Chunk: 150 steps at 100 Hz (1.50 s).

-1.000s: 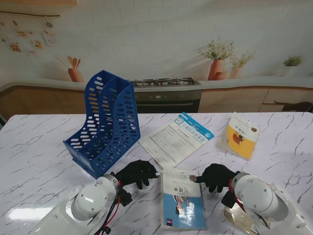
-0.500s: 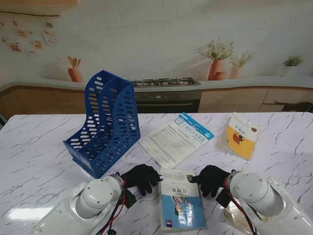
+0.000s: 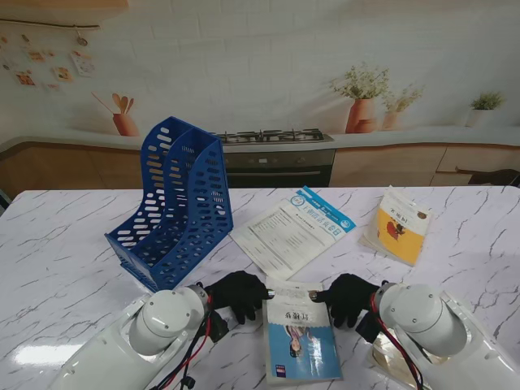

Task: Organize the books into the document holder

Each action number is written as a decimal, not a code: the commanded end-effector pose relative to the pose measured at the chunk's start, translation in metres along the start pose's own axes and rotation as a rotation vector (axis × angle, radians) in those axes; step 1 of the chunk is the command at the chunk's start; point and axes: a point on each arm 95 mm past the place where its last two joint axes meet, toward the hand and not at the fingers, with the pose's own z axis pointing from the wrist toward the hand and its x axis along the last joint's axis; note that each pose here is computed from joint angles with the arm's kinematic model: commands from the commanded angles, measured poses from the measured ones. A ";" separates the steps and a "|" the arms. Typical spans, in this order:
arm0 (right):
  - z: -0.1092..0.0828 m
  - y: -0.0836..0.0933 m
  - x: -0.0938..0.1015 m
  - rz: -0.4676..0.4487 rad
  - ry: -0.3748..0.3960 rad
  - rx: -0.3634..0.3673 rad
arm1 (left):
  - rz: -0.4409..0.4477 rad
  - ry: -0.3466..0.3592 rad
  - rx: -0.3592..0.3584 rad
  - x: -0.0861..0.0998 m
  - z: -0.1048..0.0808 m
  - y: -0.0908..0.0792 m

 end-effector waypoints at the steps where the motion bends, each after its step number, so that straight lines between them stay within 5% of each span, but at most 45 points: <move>1: 0.009 -0.030 -0.017 0.030 -0.034 0.067 | -0.022 -0.030 -0.061 -0.016 0.004 0.021; 79: 0.009 -0.048 -0.002 0.138 0.027 0.030 | -0.054 0.008 -0.112 -0.010 0.013 0.030; 116: 0.006 -0.059 0.003 0.400 0.020 0.110 | -0.082 0.010 -0.082 -0.012 0.014 0.031; 150: 0.006 -0.059 0.003 0.454 0.015 0.097 | -0.098 0.016 -0.071 -0.011 0.012 0.030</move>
